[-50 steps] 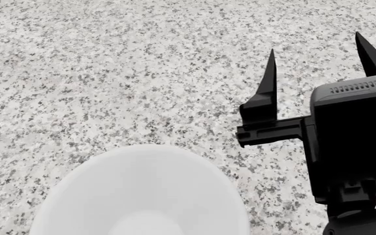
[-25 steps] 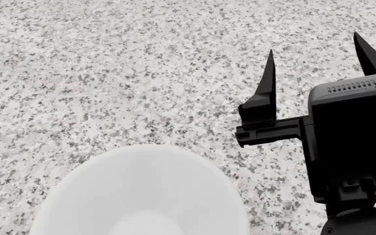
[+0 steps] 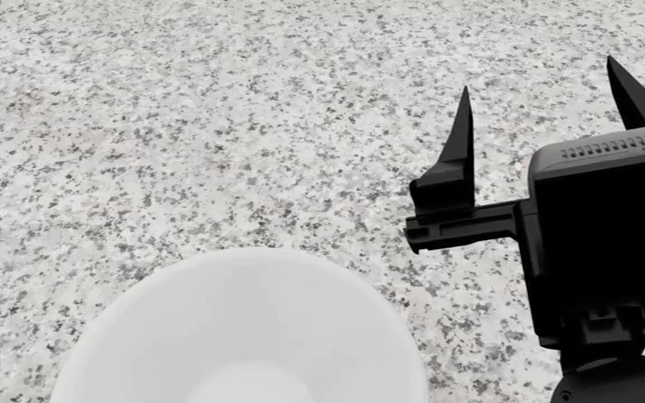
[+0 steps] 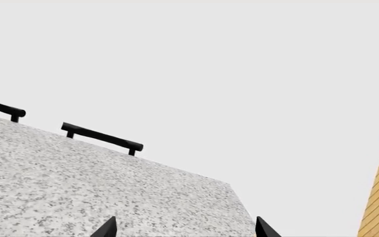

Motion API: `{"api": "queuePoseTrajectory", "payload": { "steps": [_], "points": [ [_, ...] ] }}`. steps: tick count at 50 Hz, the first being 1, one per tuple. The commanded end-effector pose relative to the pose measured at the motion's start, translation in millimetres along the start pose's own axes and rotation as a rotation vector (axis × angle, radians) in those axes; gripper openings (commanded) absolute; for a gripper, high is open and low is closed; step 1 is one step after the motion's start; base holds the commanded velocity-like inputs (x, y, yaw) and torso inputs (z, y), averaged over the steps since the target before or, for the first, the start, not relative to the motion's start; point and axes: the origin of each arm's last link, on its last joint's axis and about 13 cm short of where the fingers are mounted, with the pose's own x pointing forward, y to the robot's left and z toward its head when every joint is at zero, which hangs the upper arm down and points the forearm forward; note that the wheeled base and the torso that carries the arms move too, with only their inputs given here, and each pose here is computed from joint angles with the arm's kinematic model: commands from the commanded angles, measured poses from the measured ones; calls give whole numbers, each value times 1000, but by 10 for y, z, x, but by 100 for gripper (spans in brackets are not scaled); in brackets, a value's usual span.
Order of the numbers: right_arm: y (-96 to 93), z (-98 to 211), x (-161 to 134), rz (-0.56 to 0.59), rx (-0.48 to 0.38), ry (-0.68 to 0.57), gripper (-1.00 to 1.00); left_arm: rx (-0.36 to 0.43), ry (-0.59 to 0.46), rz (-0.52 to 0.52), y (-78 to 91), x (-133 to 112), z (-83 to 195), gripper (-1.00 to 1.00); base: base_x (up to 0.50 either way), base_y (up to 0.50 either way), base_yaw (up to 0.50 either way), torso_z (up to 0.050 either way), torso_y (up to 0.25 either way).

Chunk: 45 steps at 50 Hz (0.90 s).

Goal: Place the eggs and milk next to the bowl.

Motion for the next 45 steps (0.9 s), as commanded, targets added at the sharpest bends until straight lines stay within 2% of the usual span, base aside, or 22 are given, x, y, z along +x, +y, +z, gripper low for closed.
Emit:
{"api": "queuePoseTrajectory", "payload": {
  "steps": [1,21,45],
  "points": [
    [-22,11,-10,-11,-4,-9,100,-59,0,46,-72,243,15,100,0,0,0,0,0],
    [1,-23,-4,-7,-8,2,100,-65,4,96,-148,659,-58,100,0,0,0,0,0],
    [-11,-37,-4,-10,-15,8,100,-30,16,153,-120,789,-121,100,0,0,0,0,0]
  ]
}}
